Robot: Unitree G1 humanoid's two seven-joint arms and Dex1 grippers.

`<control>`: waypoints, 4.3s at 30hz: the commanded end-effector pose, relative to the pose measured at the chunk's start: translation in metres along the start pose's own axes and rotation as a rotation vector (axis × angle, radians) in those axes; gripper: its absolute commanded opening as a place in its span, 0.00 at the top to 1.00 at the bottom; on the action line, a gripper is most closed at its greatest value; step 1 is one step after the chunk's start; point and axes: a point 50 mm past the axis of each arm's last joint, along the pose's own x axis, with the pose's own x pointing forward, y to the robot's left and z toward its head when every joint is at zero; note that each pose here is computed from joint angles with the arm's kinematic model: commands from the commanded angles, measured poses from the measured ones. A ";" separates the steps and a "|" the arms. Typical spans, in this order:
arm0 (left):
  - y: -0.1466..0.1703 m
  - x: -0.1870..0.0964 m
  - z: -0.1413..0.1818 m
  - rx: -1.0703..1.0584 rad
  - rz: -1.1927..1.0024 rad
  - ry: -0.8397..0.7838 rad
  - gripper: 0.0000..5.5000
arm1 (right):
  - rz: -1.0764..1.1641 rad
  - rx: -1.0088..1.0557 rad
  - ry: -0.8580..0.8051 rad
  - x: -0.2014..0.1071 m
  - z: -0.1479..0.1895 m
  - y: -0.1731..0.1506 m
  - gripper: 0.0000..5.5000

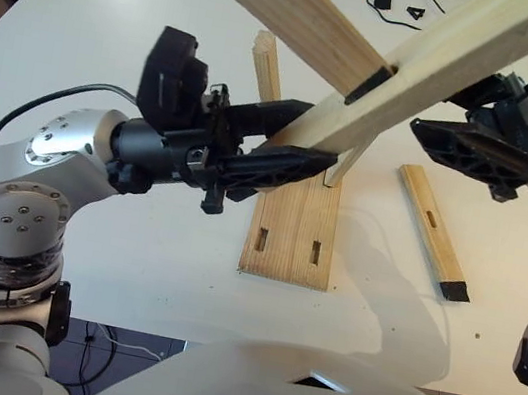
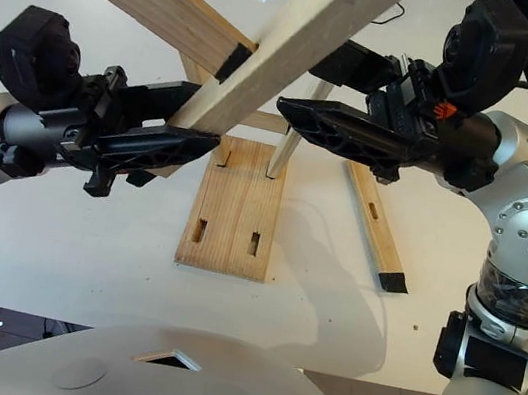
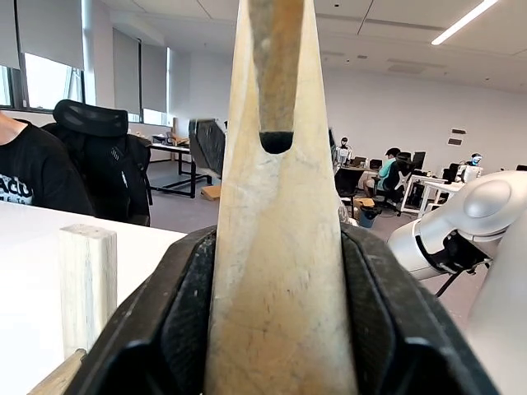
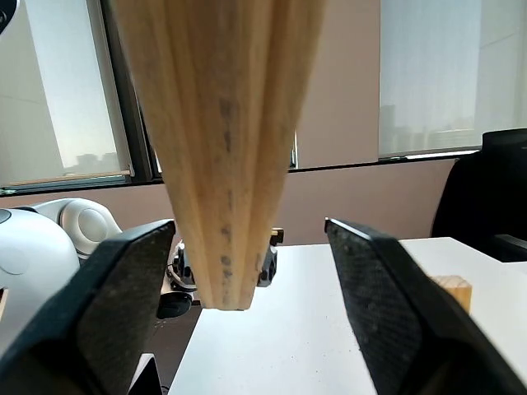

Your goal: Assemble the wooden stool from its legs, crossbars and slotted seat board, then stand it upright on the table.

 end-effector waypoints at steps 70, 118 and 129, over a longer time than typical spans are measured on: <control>0.003 -0.122 -0.135 -0.006 0.390 0.601 0.37 | -0.192 -0.033 0.629 -0.060 -0.120 0.010 0.64; 0.022 -0.115 -0.139 0.027 0.439 0.586 0.37 | -0.201 -0.116 0.728 -0.061 -0.155 -0.040 0.56; 0.022 -0.118 -0.144 0.044 0.464 0.608 0.37 | -0.297 -0.172 0.807 -0.091 -0.132 -0.032 0.39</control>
